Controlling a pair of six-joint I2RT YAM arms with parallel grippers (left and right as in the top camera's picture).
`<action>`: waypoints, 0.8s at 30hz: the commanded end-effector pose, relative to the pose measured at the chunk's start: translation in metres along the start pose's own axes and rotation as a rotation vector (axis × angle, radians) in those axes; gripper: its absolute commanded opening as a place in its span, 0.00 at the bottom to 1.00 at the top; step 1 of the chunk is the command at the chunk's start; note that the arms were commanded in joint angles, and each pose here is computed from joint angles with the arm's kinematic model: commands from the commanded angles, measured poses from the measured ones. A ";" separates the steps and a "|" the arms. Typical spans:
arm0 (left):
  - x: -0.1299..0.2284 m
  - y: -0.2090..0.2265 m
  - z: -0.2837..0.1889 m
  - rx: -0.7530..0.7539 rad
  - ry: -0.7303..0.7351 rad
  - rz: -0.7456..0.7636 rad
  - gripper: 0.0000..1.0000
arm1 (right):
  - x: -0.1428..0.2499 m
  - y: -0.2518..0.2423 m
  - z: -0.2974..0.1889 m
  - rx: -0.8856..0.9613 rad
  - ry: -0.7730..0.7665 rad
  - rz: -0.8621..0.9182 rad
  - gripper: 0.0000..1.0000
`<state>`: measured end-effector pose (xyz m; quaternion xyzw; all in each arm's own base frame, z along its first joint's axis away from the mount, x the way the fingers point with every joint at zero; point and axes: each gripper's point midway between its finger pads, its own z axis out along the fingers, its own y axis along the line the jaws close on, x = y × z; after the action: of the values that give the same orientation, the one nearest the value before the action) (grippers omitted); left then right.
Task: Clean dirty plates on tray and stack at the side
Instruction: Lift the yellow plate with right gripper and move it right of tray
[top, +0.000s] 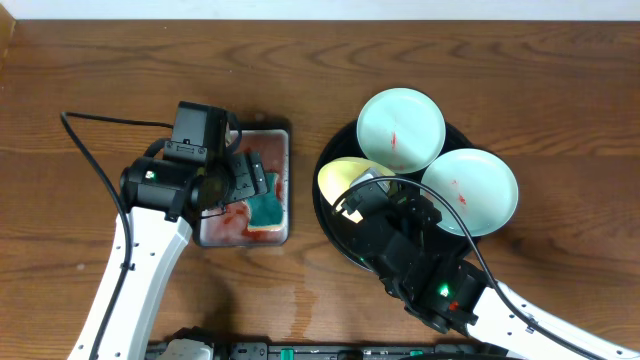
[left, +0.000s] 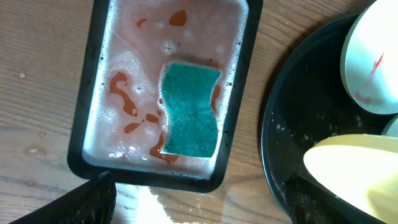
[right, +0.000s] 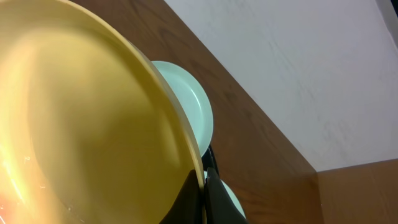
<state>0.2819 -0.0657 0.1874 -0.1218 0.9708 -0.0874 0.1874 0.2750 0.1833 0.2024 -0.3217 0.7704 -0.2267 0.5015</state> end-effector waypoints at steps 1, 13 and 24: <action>-0.003 0.000 -0.003 0.000 -0.008 -0.001 0.87 | -0.008 -0.015 -0.002 0.042 -0.009 0.067 0.01; -0.003 0.000 -0.003 0.000 -0.008 -0.001 0.87 | 0.029 -0.043 0.021 0.120 0.116 0.414 0.01; -0.003 0.000 -0.003 0.000 -0.008 -0.001 0.87 | 0.093 -0.069 0.062 -0.328 0.301 1.052 0.01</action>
<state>0.2818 -0.0657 0.1874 -0.1218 0.9708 -0.0874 0.1872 0.3205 0.0524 0.1461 0.0325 0.9226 -0.0384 0.3825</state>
